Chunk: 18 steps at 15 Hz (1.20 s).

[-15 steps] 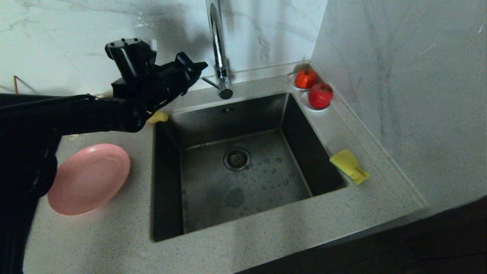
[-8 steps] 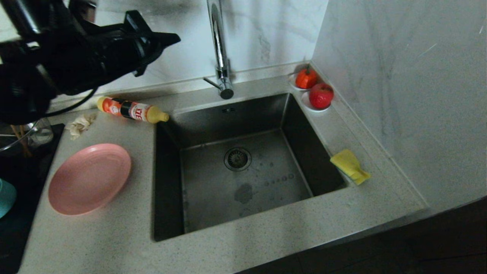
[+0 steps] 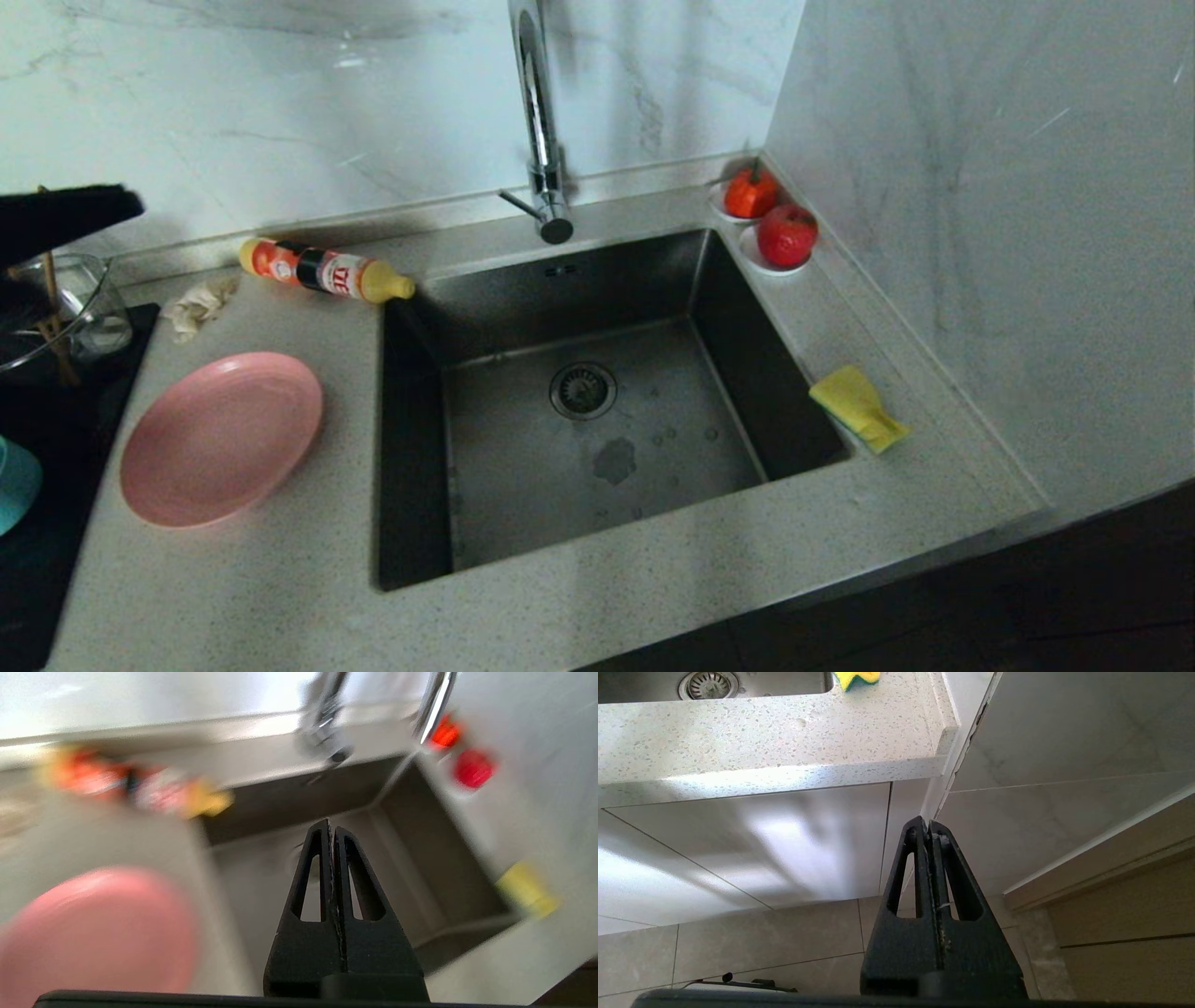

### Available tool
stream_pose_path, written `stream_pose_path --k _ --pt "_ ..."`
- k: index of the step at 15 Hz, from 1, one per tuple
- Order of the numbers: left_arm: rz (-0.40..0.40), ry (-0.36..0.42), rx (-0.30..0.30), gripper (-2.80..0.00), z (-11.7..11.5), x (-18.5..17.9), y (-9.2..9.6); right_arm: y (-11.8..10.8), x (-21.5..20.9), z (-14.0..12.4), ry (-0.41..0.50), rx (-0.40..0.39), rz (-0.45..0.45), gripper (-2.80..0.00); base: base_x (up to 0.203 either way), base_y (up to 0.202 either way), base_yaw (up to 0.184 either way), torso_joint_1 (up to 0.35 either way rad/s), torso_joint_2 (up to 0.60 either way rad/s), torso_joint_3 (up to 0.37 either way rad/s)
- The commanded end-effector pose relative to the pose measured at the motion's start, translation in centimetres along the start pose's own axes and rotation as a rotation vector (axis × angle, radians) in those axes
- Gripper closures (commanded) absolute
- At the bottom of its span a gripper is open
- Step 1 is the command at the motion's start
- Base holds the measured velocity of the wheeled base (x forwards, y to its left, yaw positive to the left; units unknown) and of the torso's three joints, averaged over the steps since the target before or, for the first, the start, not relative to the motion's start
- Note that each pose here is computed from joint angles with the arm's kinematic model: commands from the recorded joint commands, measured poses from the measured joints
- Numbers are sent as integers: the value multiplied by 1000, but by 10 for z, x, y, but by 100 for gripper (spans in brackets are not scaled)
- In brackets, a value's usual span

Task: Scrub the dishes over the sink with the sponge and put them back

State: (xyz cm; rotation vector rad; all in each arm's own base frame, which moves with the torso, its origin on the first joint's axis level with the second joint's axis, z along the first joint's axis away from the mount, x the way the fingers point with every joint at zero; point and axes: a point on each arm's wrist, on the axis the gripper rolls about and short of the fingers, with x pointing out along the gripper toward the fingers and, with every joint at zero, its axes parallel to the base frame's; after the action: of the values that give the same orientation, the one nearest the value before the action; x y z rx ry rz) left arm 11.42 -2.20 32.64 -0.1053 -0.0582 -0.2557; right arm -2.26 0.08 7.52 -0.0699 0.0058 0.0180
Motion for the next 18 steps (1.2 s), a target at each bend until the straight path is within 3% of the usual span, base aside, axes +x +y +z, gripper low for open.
stream_pose_path --k 1,5,7,12,15,18 --pt "73 -88 58 0 -26 -77 -1 0 0 0 1 -1 1 0 0 0 0 0 0 0" --pt "317 -80 115 0 -87 -127 4 0 0 0 1 -1 1 0 0 0 0 0 0 0" --pt "361 -90 121 0 -113 -142 3 0 0 0 1 -1 1 0 0 0 0 0 0 0" --pt "309 -125 139 0 -180 -168 3 0 0 0 1 -1 1 0 0 0 0 0 0 0" --pt "275 33 191 0 -229 -159 9 0 0 0 1 -1 1 0 0 0 0 0 0 0" --pt "223 95 182 0 -240 -158 10 0 0 0 1 -1 1 0 0 0 0 0 0 0"
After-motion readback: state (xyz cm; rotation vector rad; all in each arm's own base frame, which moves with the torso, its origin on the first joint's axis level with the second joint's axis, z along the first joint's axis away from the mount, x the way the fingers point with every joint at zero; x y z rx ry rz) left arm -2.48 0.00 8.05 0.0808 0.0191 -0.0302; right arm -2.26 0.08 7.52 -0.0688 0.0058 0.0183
